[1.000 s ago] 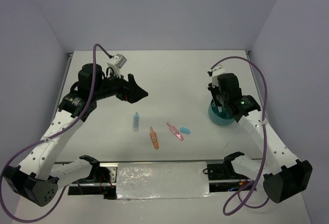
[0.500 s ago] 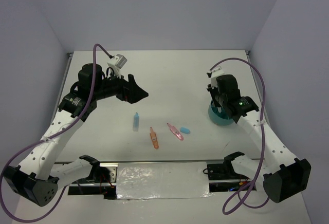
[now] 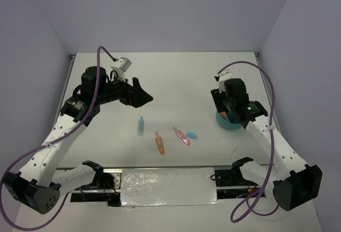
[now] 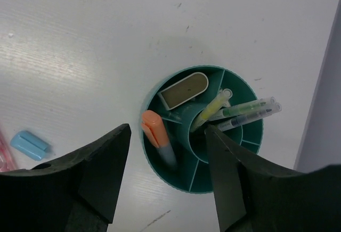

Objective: Sort the stationery into containers
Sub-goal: Place the pen in the storage box, then pick up the pen from the center of the board.

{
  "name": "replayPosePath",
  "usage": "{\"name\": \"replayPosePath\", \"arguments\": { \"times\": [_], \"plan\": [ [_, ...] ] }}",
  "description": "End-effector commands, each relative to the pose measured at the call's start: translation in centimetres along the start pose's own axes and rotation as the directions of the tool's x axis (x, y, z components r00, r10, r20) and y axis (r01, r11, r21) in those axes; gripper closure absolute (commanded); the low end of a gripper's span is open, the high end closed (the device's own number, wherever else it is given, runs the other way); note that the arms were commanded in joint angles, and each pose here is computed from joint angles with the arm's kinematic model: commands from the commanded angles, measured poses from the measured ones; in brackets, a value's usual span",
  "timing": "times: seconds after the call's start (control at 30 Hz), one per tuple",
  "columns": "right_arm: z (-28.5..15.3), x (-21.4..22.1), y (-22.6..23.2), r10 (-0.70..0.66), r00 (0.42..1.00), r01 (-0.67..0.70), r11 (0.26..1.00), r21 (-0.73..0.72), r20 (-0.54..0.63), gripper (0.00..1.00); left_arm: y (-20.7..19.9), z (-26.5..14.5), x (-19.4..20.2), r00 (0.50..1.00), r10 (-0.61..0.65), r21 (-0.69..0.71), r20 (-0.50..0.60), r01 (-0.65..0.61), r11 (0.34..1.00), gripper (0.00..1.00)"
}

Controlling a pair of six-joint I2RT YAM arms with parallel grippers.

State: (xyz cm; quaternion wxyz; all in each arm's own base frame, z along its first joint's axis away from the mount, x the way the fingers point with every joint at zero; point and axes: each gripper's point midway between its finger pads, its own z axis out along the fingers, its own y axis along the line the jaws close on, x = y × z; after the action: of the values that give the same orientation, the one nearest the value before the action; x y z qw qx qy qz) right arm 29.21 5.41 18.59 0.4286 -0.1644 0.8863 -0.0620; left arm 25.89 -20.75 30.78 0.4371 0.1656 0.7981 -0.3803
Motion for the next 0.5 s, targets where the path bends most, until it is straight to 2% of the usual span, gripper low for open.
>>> {"name": "replayPosePath", "arguments": {
  "times": [0.0, 0.1, 0.13, 0.17, 0.27, 0.3, 0.33, 0.4, 0.47],
  "plan": [
    [-0.7, -1.6, -0.1, 0.031, 0.997, -0.03, 1.0, -0.009, 0.069, 0.33, -0.4, -0.5, -0.9, 0.998, 0.038, 0.004, 0.04, -0.038, 0.999, 0.01],
    [-1.7, -2.7, 0.2, 0.062, 0.994, -0.059, 0.998, -0.039, 0.085, 0.32, 0.8, -0.1, -0.3, 1.0, 0.001, -0.054, 0.027, 0.001, 0.999, 0.01],
    [-2.5, -4.2, 0.6, 0.087, 0.989, -0.078, 0.994, -0.079, 0.117, 0.25, 1.8, 0.0, -0.2, 0.999, -0.012, -0.105, 0.029, 0.015, 0.994, 0.0],
    [-3.2, -4.6, 0.8, 0.1, 0.987, -0.087, 0.991, -0.101, 0.126, 0.12, 2.3, 0.0, -0.2, 0.999, -0.027, -0.132, 0.029, 0.03, 0.991, 0.01],
    [-5.8, -7.7, 1.1, 0.194, 0.96, -0.162, 0.973, -0.165, 0.203, 0.0, 4.8, -0.1, 0.6, 0.997, -0.076, -0.265, 0.018, 0.078, 0.961, 0.01],
    [-6.4, -8.3, 1.0, 0.22, 0.95, -0.183, 0.968, -0.172, 0.221, 0.0, 5.6, 0.1, 1.0, 0.996, -0.092, -0.301, 0.005, 0.089, 0.95, 0.01],
    [-7.2, -9.2, 1.1, 0.303, 0.923, -0.259, 0.945, -0.198, 0.236, 0.0, 6.3, 0.0, 1.7, 0.993, -0.115, -0.338, -0.017, 0.102, 0.936, 0.01],
    [-8.2, -10.0, 2.3, 0.348, 0.903, -0.279, 0.921, -0.272, 0.25, 0.0, 7.7, 0.0, 2.4, 0.989, -0.147, -0.407, -0.03, 0.122, 0.905, 0.01],
    [-8.2, -9.7, 3.0, 0.378, 0.9, -0.314, 0.908, -0.277, 0.218, 0.0, 8.7, 0.0, 3.4, 0.982, -0.18, -0.458, -0.05, 0.138, 0.878, 0.01]
  ]
}}
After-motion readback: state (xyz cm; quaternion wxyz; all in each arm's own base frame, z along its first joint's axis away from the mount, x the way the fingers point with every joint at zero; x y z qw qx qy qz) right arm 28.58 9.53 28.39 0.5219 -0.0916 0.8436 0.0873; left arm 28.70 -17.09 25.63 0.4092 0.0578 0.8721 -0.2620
